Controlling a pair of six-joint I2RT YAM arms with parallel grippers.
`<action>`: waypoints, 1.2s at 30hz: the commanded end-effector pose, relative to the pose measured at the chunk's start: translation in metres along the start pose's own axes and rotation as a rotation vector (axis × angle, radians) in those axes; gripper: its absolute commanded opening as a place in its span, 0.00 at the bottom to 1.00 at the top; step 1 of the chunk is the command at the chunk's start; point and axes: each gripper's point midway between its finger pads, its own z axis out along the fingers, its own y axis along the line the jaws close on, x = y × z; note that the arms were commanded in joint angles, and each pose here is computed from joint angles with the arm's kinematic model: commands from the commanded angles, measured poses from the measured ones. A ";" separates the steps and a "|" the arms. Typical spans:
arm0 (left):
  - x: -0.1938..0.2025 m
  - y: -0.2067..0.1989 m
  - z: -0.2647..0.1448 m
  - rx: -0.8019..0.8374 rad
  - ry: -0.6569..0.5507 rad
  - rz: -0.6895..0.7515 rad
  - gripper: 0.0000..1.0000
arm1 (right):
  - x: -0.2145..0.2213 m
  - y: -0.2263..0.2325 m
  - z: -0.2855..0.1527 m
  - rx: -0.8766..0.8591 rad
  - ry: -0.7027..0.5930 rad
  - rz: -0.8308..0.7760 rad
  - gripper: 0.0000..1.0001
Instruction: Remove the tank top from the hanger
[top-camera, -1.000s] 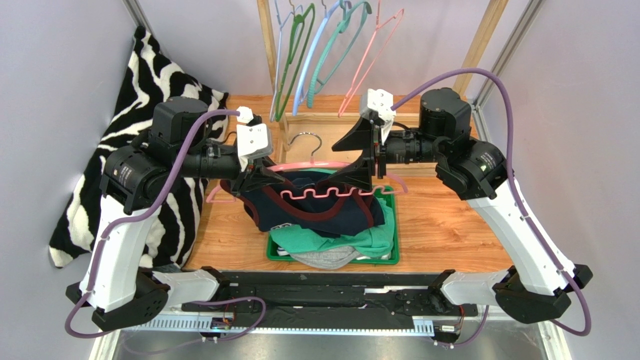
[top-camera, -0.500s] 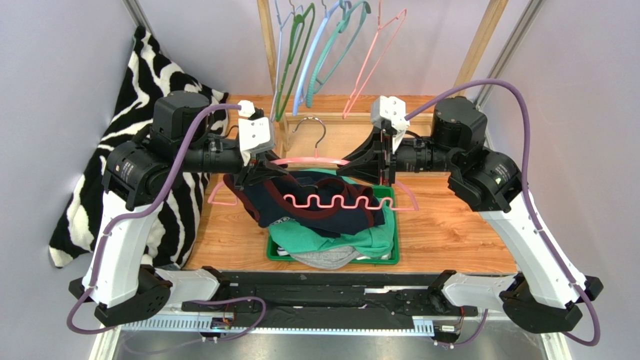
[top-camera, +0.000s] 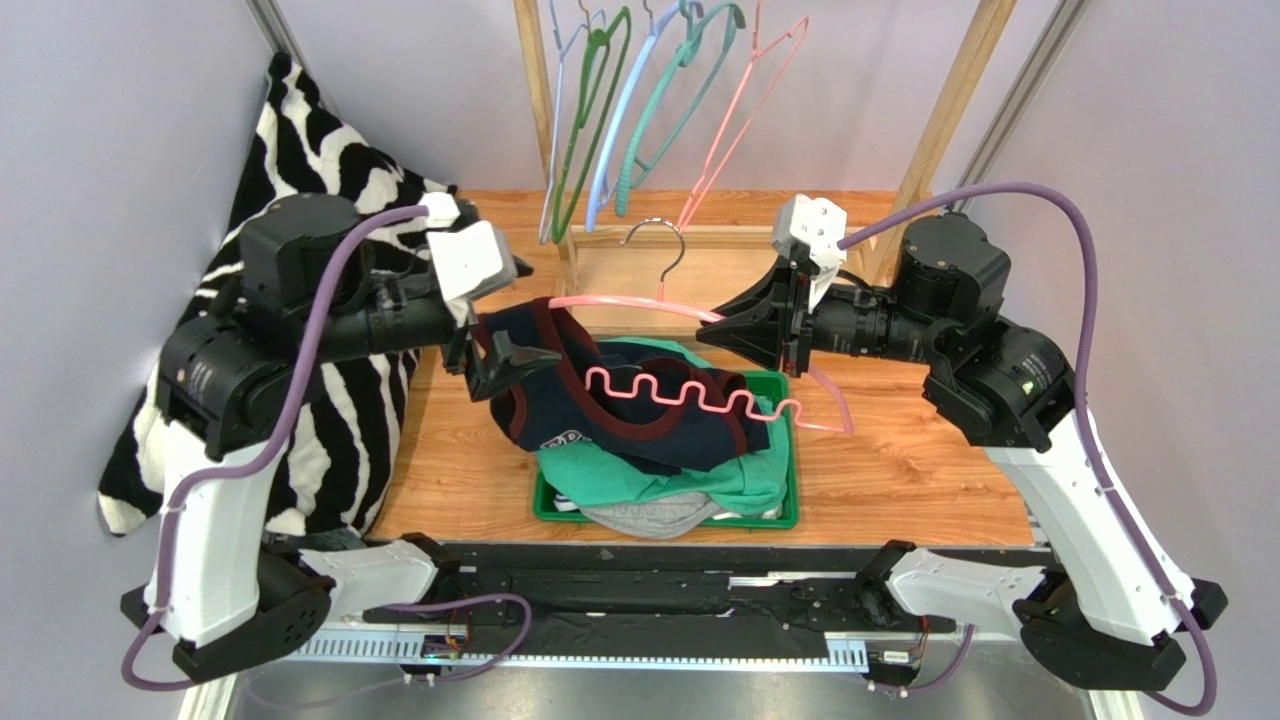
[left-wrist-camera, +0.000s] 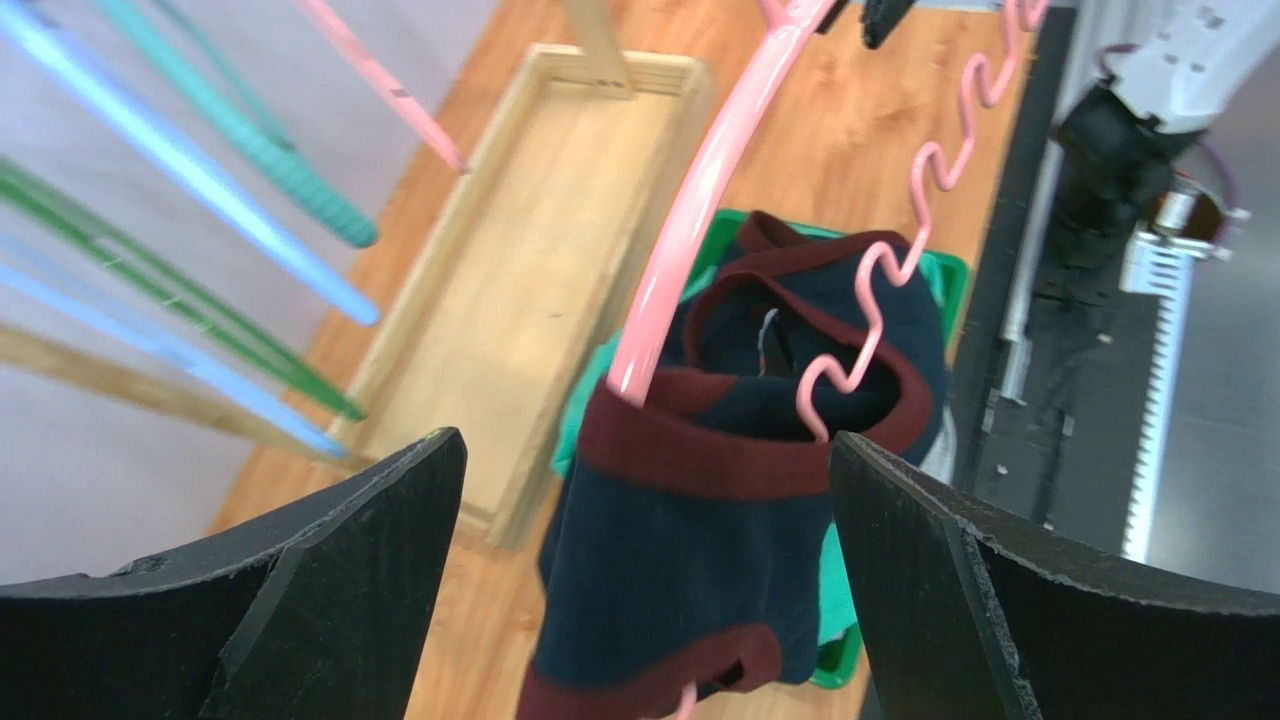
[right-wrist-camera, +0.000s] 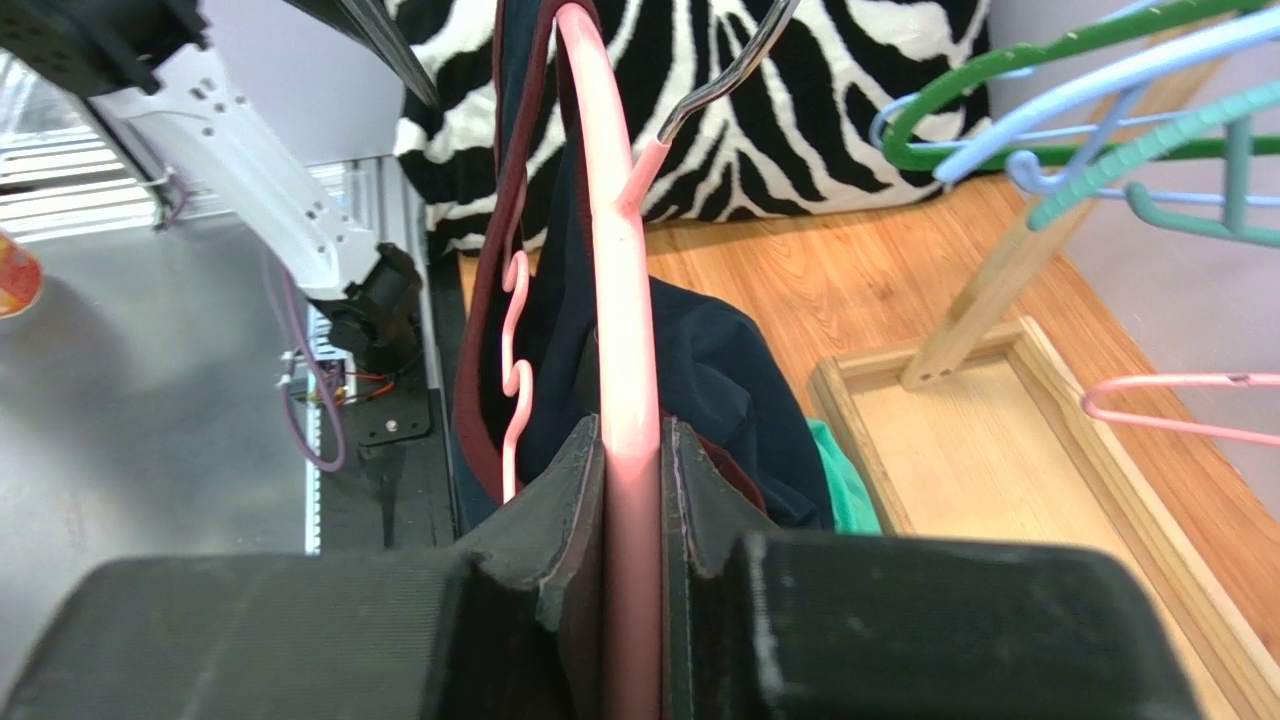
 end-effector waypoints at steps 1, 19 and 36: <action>-0.014 0.013 -0.032 -0.177 -0.068 0.011 0.99 | -0.028 -0.005 -0.021 0.092 -0.077 -0.071 0.00; 0.012 0.017 -0.022 -0.204 -0.039 -0.125 0.95 | -0.050 -0.008 -0.066 0.261 -0.156 -0.164 0.00; 0.009 0.018 0.026 -0.023 -0.037 -0.266 0.05 | -0.050 -0.014 -0.064 0.279 -0.152 -0.175 0.00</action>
